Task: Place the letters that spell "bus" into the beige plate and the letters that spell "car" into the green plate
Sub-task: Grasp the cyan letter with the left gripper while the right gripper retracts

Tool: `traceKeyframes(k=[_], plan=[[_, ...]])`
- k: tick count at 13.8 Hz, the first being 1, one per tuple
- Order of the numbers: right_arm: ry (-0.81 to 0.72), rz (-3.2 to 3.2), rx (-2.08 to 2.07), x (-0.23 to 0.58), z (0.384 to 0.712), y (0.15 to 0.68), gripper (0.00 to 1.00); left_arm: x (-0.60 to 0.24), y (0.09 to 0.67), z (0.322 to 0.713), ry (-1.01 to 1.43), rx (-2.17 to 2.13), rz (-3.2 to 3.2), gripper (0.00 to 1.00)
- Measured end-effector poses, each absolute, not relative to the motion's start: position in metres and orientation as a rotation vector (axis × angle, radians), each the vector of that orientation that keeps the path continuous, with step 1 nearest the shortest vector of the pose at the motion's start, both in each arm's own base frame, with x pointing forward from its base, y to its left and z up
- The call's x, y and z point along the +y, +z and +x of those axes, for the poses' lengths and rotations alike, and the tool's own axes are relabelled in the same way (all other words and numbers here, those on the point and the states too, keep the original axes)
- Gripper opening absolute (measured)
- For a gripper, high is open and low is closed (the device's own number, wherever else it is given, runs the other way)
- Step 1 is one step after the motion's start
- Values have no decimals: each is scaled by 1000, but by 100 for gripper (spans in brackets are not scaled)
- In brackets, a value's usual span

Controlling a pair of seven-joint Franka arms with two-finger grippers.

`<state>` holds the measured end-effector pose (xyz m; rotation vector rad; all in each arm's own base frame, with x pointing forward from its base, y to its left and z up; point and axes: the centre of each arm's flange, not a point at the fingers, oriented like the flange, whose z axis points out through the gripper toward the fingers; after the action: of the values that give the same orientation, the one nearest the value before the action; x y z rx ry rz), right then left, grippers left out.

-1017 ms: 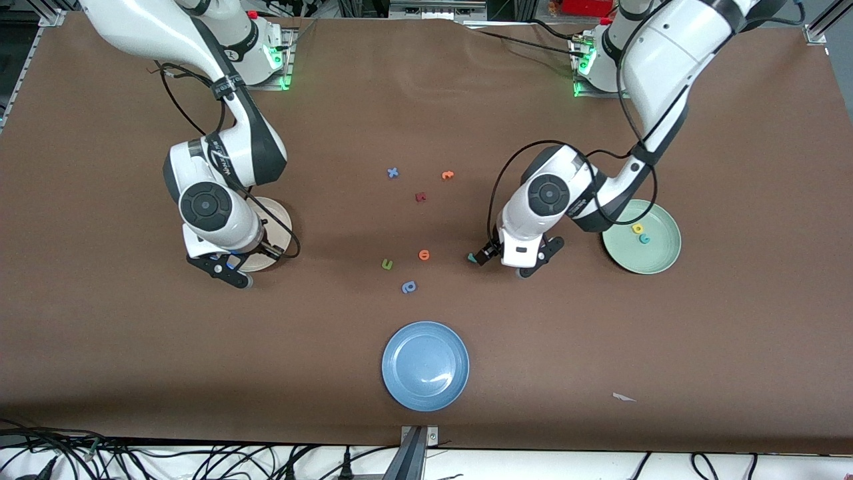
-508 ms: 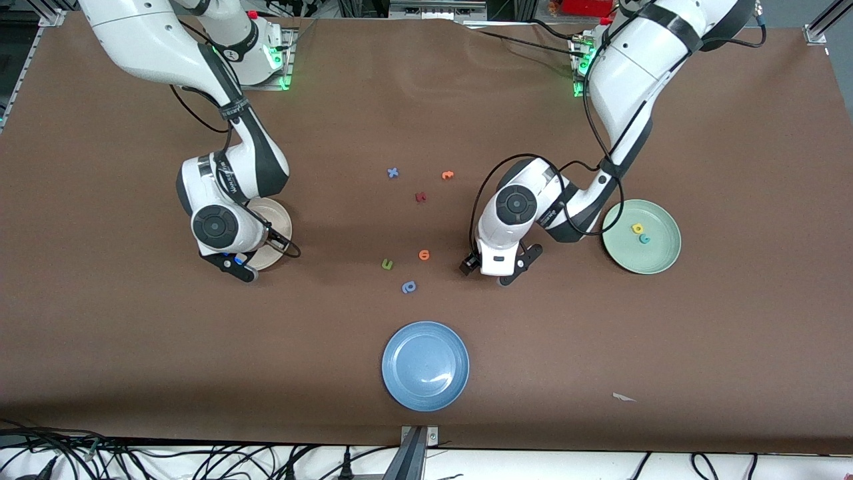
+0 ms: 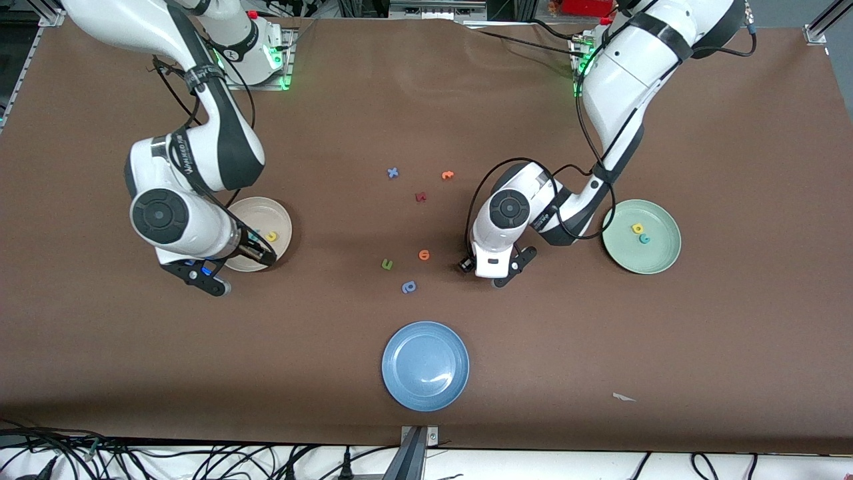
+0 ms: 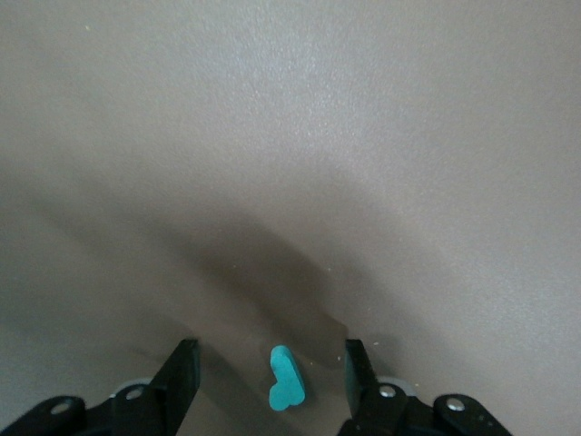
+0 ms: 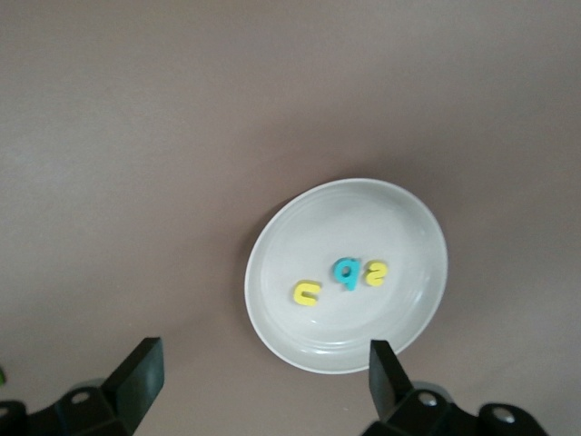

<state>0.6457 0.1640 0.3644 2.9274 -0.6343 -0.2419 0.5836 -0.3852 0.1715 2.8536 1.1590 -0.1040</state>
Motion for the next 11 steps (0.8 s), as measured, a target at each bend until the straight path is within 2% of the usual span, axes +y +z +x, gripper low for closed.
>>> traceKeyframes(k=[1, 3, 4, 5, 8, 9, 11], plan=[[-290, 2950, -601, 152, 649, 375, 100, -386, 171, 583, -103, 1157, 2854, 71], [-388, 3009, -524, 116, 654, 403, 100, -388, 172, 583, -101, 1154, 2853, 58], [-426, 3050, -457, 92, 656, 420, 100, -388, 173, 583, -100, 1154, 2853, 58], [-437, 3106, -368, 66, 656, 440, 100, -388, 173, 584, -99, 1155, 2852, 52], [-397, 3236, -177, 5, 647, 495, 100, -388, 175, 585, -95, 1156, 2850, 16], [-369, 3257, -138, -6, 644, 514, 100, -388, 175, 585, -95, 1156, 2849, 10], [-241, 3274, -92, -10, 641, 557, 100, -388, 175, 586, -94, 1157, 2849, 11]])
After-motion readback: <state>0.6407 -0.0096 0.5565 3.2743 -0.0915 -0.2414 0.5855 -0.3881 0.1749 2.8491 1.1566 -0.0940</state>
